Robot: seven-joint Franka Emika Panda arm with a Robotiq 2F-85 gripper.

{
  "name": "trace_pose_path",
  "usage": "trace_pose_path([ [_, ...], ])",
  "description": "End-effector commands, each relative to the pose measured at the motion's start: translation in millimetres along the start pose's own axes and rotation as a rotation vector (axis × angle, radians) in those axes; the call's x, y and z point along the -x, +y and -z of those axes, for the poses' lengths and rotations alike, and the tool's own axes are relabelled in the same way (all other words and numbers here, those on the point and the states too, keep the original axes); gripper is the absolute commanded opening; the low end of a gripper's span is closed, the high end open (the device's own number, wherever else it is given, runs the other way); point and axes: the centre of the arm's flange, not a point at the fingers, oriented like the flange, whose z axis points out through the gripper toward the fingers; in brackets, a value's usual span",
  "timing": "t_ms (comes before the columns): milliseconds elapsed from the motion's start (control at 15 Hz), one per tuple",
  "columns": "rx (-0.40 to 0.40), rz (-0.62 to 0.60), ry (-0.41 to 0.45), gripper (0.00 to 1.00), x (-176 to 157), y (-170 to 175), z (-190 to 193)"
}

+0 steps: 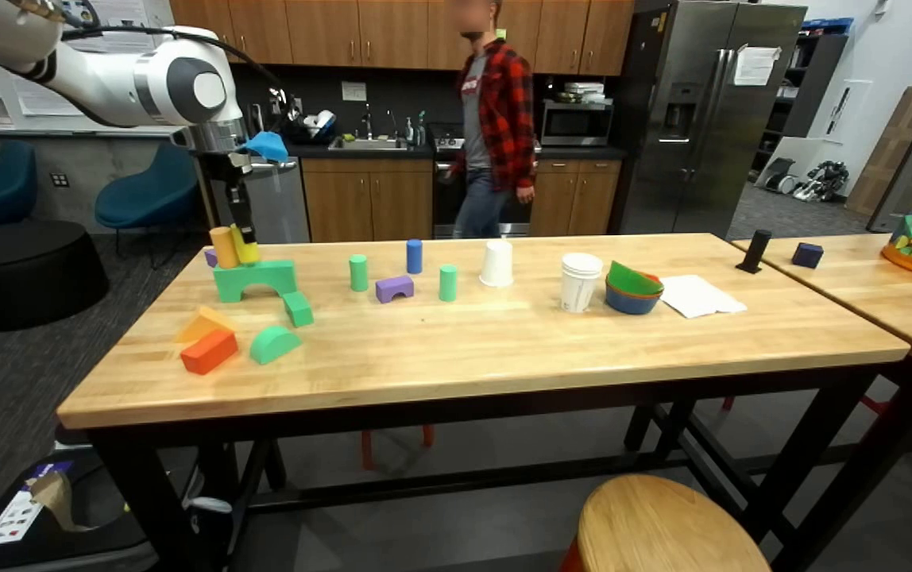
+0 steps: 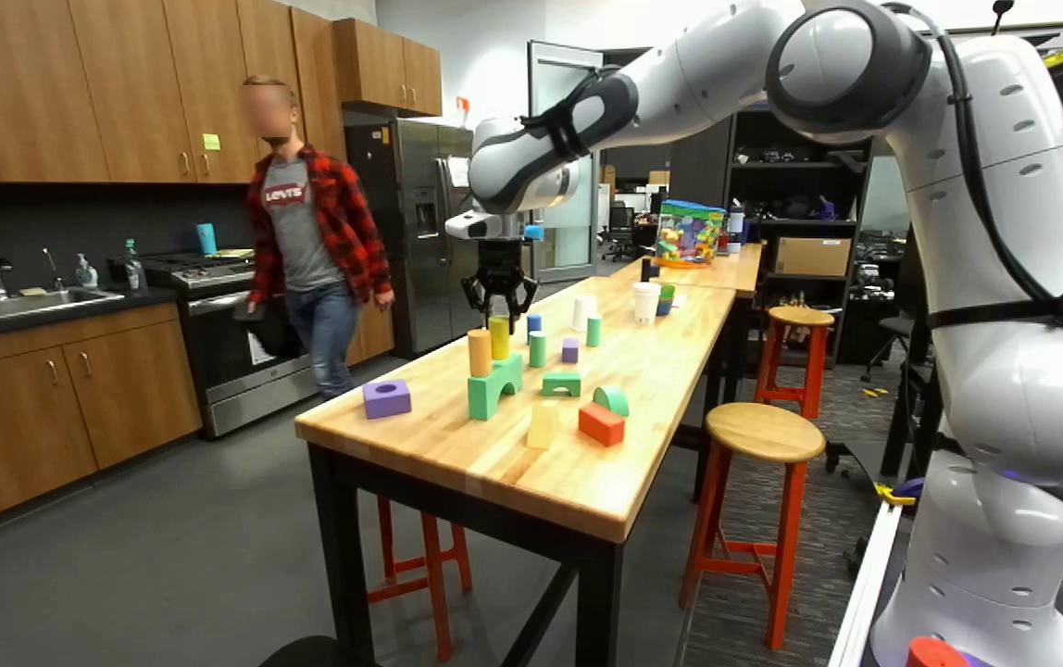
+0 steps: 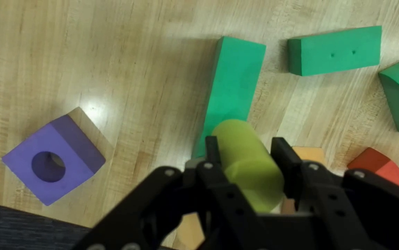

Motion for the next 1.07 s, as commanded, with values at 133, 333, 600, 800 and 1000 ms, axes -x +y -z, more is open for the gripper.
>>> trace_pose_path([
  [133,-0.009,0.004,0.014,0.16,5.2,8.9,-1.4],
  [333,-0.012,0.003,0.016,0.16,6.4,9.6,-3.0],
  [600,-0.016,0.003,0.016,0.16,6.9,10.3,-3.5],
  [800,-0.016,0.001,0.016,0.16,7.6,10.1,-2.3],
  [1000,-0.014,0.001,0.015,0.16,8.3,10.2,-1.6],
])
